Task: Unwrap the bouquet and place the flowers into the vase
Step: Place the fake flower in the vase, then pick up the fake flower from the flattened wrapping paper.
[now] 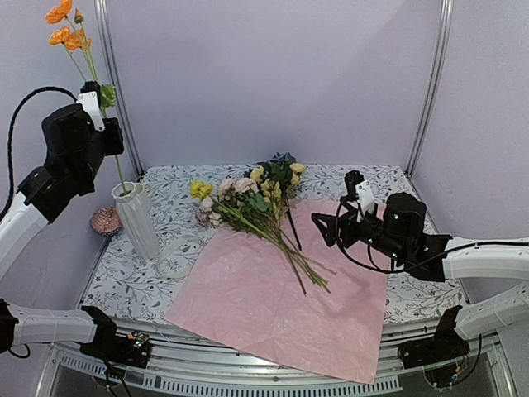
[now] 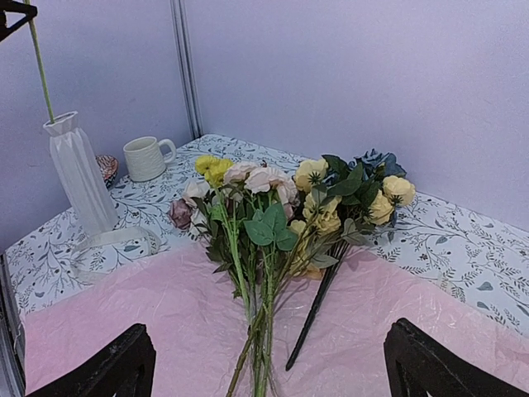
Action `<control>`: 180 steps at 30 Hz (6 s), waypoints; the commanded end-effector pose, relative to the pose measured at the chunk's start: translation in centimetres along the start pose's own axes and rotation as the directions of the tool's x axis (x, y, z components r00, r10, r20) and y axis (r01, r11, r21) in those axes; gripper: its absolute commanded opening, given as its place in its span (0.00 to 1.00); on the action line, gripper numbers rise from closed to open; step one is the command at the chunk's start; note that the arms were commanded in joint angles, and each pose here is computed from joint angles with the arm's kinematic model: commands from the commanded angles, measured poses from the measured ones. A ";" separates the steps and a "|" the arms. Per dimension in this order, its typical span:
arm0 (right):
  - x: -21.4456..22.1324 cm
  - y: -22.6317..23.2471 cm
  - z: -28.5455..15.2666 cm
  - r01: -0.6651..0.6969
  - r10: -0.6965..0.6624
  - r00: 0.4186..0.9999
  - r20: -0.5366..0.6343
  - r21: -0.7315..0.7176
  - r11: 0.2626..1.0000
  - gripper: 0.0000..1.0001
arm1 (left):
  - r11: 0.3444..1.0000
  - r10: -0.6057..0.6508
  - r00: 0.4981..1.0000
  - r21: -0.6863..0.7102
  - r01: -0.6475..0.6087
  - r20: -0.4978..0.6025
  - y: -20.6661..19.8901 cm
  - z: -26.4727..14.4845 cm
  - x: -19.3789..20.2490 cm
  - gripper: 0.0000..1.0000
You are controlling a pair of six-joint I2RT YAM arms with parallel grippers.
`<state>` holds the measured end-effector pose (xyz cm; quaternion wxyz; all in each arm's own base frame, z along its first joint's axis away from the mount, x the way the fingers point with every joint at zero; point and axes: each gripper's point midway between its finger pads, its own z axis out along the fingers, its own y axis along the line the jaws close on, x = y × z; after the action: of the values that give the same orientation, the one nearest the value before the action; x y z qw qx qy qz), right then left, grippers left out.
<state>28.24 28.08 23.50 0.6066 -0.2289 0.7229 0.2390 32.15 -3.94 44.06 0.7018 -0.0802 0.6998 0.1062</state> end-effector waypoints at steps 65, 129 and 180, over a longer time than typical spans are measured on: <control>0.3 1.0 0.2 -0.011 0.010 1.000 -0.027 -0.049 0.999 0.99 | 0.952 -0.197 0.867 0.121 0.280 -0.457 2.1 -0.4 9.2 0.97; 18.7 -0.7 10.8 -0.257 0.170 0.698 -0.695 -0.022 0.966 0.38 | 0.543 -0.166 0.827 0.649 0.532 -0.538 -14.2 -6.6 12.0 0.90; 6.0 -0.8 8.1 -0.206 0.157 0.916 -0.368 -0.096 0.974 0.03 | 0.548 -0.143 0.811 0.637 0.542 -0.567 -14.8 -6.6 12.9 0.91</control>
<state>33.53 32.52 11.91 0.3551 -0.2490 0.8580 0.2751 29.89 -18.77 30.27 0.4925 0.0602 0.7874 -0.3657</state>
